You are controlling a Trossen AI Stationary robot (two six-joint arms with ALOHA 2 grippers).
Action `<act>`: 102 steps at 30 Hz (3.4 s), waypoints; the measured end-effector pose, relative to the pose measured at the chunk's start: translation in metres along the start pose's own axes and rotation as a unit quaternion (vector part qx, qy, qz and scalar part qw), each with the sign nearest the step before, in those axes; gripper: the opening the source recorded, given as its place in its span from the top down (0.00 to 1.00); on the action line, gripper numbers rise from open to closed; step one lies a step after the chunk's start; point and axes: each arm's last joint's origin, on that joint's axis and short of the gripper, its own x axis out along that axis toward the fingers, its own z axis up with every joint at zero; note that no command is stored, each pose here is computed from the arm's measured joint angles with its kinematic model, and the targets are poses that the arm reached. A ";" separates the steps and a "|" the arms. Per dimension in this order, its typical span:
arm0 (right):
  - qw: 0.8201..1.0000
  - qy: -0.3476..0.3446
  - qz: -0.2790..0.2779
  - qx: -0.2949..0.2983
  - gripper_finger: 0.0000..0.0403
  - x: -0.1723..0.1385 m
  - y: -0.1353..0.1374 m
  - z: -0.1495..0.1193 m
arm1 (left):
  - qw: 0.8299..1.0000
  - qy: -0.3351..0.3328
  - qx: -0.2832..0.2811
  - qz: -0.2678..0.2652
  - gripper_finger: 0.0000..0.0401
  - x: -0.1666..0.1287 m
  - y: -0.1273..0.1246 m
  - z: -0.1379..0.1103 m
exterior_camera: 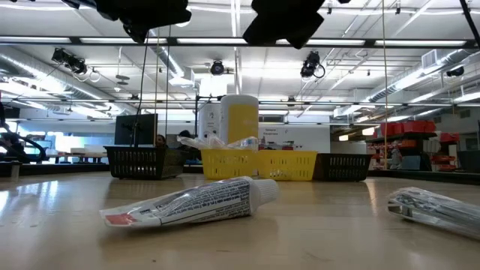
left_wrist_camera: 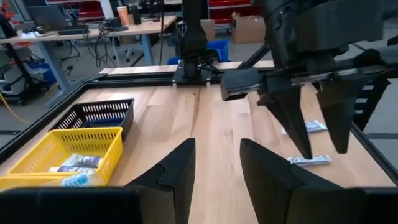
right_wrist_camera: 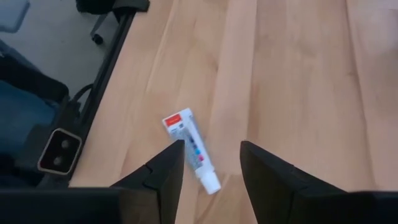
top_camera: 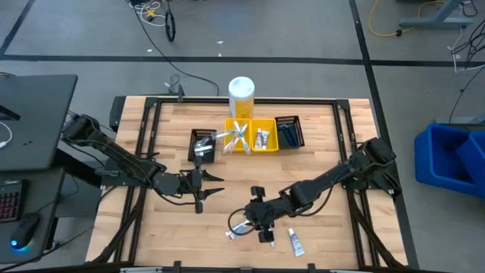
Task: Pick & Place Travel size toiletries
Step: Put the white toothpaste into the right yellow bin
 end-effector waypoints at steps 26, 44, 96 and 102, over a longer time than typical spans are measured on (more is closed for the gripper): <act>0.997 0.042 -0.009 -0.057 0.47 0.042 0.023 -0.034 | 0.999 0.000 -0.046 0.000 0.67 0.000 0.000 0.000; 0.996 0.019 0.021 -0.081 0.36 0.098 -0.005 -0.068 | 0.999 0.000 -0.048 0.000 0.67 0.000 0.000 0.000; 0.848 0.051 -0.452 0.273 0.73 -0.055 -0.178 -0.038 | 0.999 0.003 -0.033 0.000 0.67 0.000 0.000 -0.001; 0.834 0.054 -0.448 0.316 0.73 -0.036 -0.217 -0.066 | 0.999 0.003 -0.039 0.000 0.67 0.000 0.000 -0.001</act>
